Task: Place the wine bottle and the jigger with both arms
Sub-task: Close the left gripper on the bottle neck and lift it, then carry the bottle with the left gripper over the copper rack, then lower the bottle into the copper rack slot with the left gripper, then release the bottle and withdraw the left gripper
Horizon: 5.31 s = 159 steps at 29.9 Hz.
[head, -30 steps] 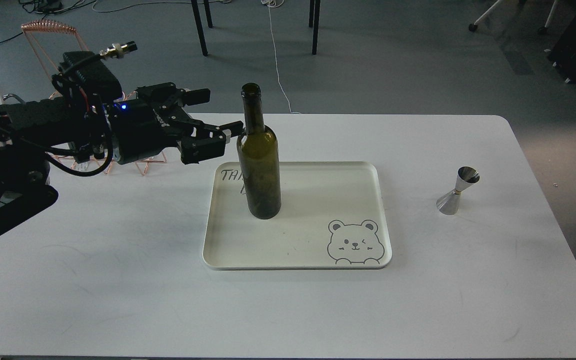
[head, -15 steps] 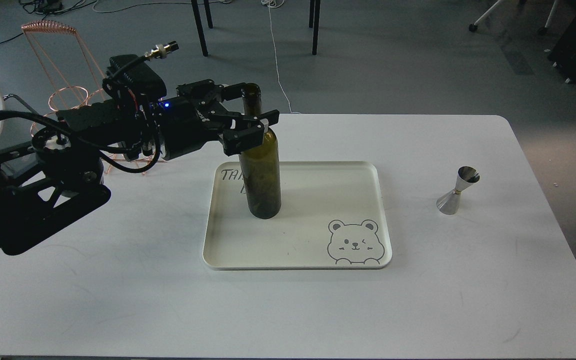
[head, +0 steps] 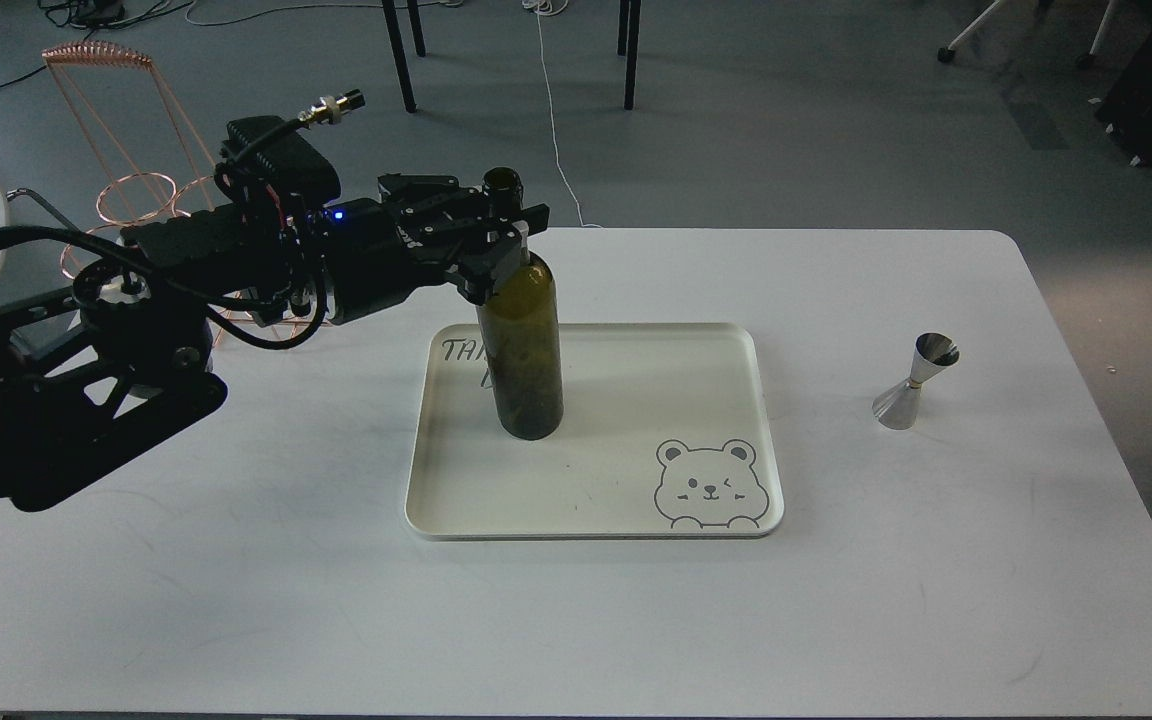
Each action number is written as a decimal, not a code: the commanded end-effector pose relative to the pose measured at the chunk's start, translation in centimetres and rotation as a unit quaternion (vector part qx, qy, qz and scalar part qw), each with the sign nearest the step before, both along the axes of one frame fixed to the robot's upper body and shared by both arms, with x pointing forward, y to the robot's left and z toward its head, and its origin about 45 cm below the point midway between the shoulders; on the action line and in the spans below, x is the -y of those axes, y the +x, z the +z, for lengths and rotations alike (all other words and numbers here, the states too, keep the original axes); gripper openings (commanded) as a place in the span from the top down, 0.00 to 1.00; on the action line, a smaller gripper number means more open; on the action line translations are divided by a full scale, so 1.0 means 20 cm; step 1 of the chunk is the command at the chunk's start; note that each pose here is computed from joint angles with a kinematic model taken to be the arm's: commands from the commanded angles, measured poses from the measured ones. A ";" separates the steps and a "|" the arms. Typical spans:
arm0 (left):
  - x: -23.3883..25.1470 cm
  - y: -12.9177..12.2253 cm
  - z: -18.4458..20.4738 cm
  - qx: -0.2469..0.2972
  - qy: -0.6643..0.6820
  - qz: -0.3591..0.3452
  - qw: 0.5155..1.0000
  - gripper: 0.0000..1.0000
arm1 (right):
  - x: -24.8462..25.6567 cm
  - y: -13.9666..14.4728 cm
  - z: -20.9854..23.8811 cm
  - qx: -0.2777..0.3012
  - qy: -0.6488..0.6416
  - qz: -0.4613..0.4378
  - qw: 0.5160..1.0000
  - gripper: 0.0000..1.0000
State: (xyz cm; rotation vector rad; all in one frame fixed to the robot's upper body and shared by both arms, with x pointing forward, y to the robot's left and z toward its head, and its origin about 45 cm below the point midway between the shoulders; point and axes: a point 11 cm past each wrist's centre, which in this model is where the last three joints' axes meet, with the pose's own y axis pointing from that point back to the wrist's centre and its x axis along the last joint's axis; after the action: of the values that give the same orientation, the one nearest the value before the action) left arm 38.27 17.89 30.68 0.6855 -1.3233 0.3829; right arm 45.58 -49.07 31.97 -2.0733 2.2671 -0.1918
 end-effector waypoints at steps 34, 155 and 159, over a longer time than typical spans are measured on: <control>-1.01 0.25 0.70 0.103 0.041 0.209 0.972 0.87 | -0.01 0.01 0.04 0.008 0.000 0.009 1.000 0.02; -1.75 0.22 0.18 -0.178 -0.817 0.277 0.473 0.02 | 0.21 -0.08 -0.03 0.015 0.128 -0.055 0.990 0.01; -1.76 0.18 0.04 -0.192 -0.838 0.271 0.433 0.02 | 0.22 -0.13 -0.13 0.013 0.170 -0.044 0.984 0.01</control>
State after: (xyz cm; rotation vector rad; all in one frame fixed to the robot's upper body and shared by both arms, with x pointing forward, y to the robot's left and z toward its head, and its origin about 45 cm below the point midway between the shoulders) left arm 42.47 52.88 33.22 -0.5717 0.1914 1.6234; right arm 43.50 -53.49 30.63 -1.8050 2.2312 0.0907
